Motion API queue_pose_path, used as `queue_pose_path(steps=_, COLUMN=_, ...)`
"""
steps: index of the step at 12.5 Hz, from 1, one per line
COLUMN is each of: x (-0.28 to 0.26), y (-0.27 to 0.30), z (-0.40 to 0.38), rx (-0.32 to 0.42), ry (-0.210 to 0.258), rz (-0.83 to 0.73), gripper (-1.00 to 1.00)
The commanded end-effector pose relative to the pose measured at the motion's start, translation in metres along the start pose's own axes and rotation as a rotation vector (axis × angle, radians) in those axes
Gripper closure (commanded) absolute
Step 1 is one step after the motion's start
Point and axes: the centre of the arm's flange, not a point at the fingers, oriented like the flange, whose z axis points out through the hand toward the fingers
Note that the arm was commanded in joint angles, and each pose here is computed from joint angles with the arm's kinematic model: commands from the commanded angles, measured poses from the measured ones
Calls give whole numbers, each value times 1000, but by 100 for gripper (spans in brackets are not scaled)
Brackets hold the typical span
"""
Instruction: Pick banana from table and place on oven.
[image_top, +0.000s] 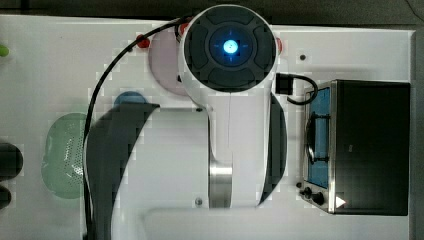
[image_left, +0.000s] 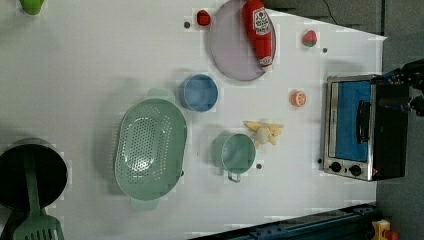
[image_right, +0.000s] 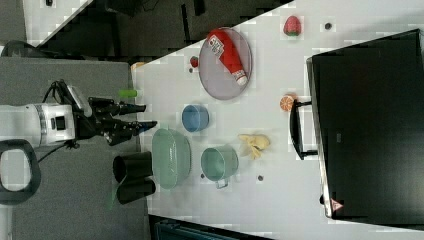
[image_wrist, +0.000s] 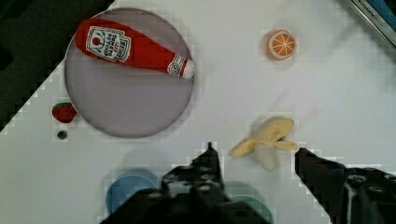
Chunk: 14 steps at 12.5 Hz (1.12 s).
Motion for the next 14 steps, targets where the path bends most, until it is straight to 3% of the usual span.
queue_pose_path(steps=1, x=-85, y=118, z=-56, rx=-26, ry=-2, rz=-8, gripper=-59)
queue_pose_path(steps=3, x=-85, y=117, z=-55, rx=-27, ry=-3, rz=-9, gripper=-99)
queue_pose_path(steps=8, x=-71, y=101, z=-14, rx=-51, ry=-31, rz=-15, gripper=-100)
queue_pose_path(steps=14, x=-34, y=61, z=128, rx=-37, ry=-34, rz=-28, gripper=-100)
